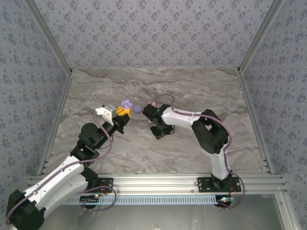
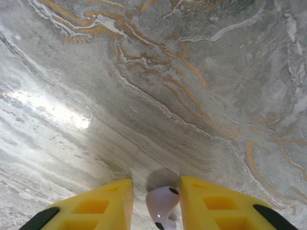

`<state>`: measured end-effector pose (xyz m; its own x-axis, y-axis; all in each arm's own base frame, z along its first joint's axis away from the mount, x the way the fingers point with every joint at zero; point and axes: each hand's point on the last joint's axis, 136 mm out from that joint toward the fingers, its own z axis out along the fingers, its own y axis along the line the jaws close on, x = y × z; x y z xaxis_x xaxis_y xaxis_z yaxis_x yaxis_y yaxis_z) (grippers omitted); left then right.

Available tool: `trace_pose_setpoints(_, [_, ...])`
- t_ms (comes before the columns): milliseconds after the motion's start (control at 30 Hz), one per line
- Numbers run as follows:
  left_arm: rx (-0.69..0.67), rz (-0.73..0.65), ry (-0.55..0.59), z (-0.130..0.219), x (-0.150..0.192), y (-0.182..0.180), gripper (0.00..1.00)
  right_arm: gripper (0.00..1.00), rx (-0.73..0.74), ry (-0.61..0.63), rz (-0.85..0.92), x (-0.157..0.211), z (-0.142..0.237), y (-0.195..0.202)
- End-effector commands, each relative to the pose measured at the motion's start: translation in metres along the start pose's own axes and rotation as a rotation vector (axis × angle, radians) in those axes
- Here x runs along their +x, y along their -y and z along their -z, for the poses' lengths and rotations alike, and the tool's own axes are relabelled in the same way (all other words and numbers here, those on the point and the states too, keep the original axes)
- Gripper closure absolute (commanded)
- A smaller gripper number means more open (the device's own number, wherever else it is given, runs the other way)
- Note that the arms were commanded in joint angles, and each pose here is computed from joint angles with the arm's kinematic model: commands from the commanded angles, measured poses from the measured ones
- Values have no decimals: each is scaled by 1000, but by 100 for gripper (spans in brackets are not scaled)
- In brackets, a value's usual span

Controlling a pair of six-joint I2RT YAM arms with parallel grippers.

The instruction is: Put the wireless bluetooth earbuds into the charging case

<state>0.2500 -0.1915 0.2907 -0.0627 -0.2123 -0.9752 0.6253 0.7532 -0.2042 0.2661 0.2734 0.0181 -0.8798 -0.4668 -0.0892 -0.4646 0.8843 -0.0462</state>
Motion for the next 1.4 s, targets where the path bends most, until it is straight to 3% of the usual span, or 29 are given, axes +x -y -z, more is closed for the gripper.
trace_pose_setpoints(0, [-10, 0, 29, 3, -8, -2, 100, 69, 17, -49, 10, 10, -6, 0])
trace_pose_setpoints(200, [-9, 2, 31, 3, -9, -2, 100, 77, 8, -21, 7, 9, 1, -1])
trace_pose_setpoints(367, [6, 4, 30, 2, -9, 1, 100, 77, -20, 96, -20, -1, 34, 3])
trace_pose_setpoints(533, [66, 9, 31, -3, -8, 10, 100, 77, -103, 312, -93, -14, 95, 8])
trace_pose_setpoints(767, [225, 18, 44, -12, -7, 39, 100, 77, -339, 697, -236, -24, 220, 18])
trace_pose_setpoints(967, [353, -37, 17, -24, 0, 75, 100, 76, -522, 897, -334, -12, 287, 25])
trace_pose_setpoints(1133, [418, -87, 10, -35, 11, 100, 100, 76, -704, 952, -454, -6, 312, 21])
trace_pose_setpoints(1367, [456, -96, -2, -49, 20, 117, 100, 76, -748, 929, -487, -4, 309, 15])
